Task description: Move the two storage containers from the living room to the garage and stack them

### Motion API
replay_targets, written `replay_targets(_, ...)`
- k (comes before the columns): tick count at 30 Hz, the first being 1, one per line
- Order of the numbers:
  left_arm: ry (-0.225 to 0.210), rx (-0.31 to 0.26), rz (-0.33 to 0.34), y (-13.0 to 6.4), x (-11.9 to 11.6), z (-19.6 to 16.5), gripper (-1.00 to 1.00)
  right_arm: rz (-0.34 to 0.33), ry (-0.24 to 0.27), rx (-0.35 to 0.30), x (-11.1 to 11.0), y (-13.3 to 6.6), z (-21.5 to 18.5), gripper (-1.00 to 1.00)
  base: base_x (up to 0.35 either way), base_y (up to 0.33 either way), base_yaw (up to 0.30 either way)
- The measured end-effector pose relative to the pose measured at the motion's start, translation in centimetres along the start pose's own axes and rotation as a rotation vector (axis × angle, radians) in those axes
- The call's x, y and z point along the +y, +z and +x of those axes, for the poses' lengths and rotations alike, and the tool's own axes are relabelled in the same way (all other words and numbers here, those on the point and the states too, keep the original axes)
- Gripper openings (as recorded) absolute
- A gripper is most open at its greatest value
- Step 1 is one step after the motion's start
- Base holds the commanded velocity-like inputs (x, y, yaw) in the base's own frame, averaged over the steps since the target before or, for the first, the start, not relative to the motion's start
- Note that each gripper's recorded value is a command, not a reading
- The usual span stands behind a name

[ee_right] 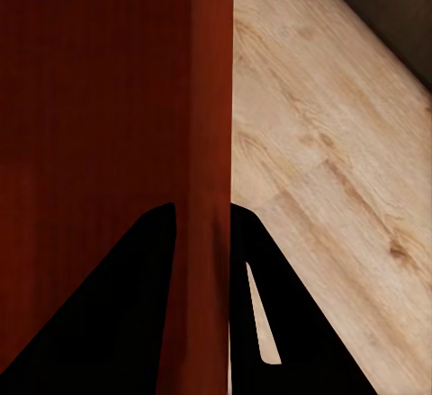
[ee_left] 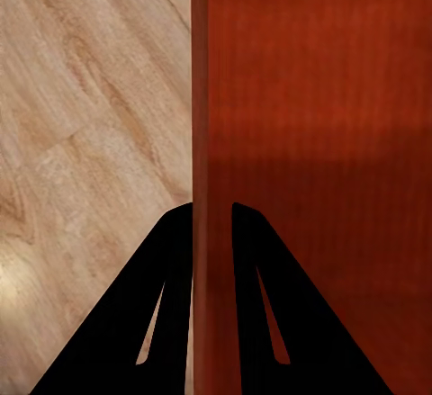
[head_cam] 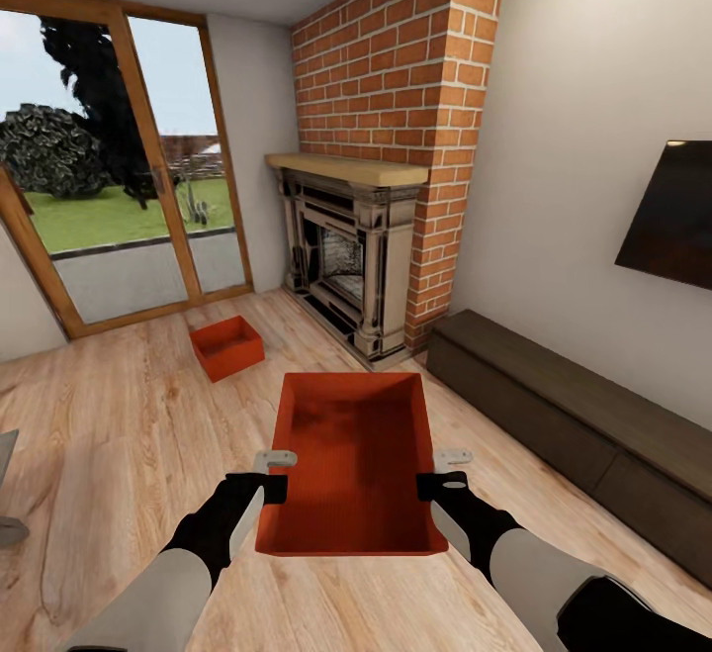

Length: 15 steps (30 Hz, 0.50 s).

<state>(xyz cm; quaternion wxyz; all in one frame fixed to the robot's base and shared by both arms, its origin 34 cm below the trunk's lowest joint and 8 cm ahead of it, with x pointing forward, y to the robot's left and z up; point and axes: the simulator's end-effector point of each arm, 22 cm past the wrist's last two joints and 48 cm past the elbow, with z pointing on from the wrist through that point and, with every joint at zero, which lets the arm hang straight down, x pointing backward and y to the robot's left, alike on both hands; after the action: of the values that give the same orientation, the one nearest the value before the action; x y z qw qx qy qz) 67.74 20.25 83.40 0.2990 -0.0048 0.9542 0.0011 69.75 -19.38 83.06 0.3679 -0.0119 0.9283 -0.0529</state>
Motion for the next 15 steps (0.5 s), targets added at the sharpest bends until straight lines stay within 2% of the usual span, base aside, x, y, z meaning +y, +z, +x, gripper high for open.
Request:
replay_targets(4, 0.001, 0.0, -0.001, -0.03, 0.05, -0.05, -1.0, 0.0, 0.001, 0.0, 0.05, -0.01, -0.01, -1.0, 0.0, 0.0, 0.16)
replay_targets(15, 0.001, 0.0, -0.002, -0.05, 0.06, -0.08, -1.0, 0.0, 0.001, 0.0, 0.07, -0.01, -0.02, -1.0, 0.0, 0.0, 0.262)
